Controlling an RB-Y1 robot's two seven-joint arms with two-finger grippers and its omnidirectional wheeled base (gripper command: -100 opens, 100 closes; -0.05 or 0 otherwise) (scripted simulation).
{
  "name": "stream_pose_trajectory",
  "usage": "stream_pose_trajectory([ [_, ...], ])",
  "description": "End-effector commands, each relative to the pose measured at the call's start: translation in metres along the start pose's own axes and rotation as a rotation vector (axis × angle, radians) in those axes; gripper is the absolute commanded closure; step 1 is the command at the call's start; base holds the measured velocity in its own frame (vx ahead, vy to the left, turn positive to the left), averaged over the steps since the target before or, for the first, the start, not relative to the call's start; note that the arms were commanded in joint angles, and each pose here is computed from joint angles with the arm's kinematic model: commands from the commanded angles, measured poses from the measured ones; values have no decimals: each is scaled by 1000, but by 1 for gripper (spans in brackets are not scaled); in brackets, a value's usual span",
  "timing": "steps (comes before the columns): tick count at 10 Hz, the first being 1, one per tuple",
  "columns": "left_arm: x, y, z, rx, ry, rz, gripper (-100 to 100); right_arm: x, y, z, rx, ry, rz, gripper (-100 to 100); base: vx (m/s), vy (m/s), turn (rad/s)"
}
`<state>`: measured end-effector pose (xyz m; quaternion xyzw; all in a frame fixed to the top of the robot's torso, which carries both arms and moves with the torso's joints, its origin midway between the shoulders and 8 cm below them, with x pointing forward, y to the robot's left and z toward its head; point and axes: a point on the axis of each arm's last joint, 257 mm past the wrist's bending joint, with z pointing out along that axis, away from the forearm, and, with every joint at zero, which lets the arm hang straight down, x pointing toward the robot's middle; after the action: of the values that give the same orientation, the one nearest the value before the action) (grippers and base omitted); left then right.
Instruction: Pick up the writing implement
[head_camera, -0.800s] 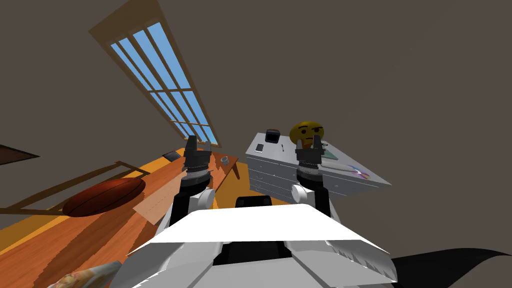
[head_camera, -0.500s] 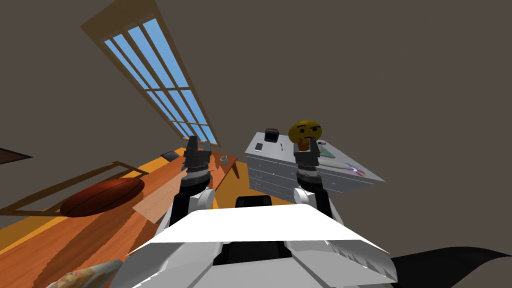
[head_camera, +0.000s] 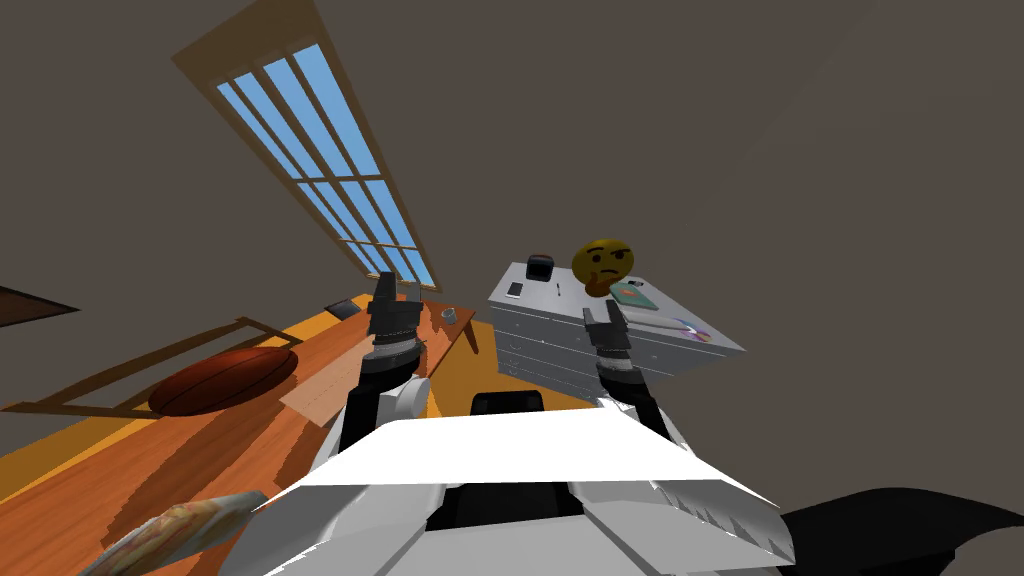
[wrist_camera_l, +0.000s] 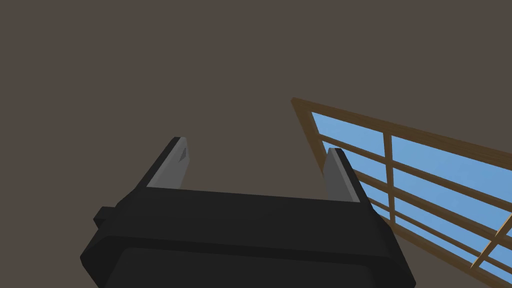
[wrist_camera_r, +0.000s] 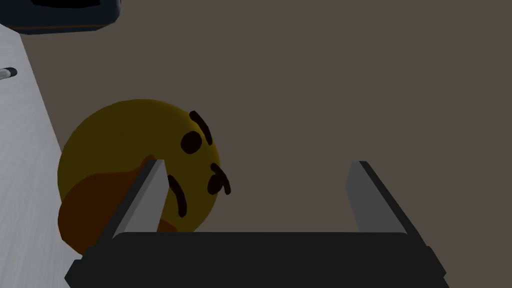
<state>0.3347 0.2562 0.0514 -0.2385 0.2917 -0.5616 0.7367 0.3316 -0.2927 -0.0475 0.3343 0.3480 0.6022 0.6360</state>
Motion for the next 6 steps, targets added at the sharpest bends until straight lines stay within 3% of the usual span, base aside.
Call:
stream_pose_trajectory([
  [1, 0, 0, 0, 0, 0, 0, 0, -9, -19, -19, 70, 4, -1, -100, -51, -12, 34],
  [2, 0, 0, 0, 0, 0, 0, 0, -9, -19, -19, 70, 4, -1, -100, -36, -13, 25],
  [4, 0, 0, 0, 0, 0, 0, 0, -25, -52, -58, 187, 5, -3, -100, -39, -2, 84],
  [5, 0, 0, 0, 0, 0, 0, 0, -26, -56, -60, 197, 2, -4, -100, -35, 0, 46],
  [6, 0, 0, 0, 0, 0, 0, 0, -36, -69, -82, 255, 1, -6, -100, -31, 9, 97],
])
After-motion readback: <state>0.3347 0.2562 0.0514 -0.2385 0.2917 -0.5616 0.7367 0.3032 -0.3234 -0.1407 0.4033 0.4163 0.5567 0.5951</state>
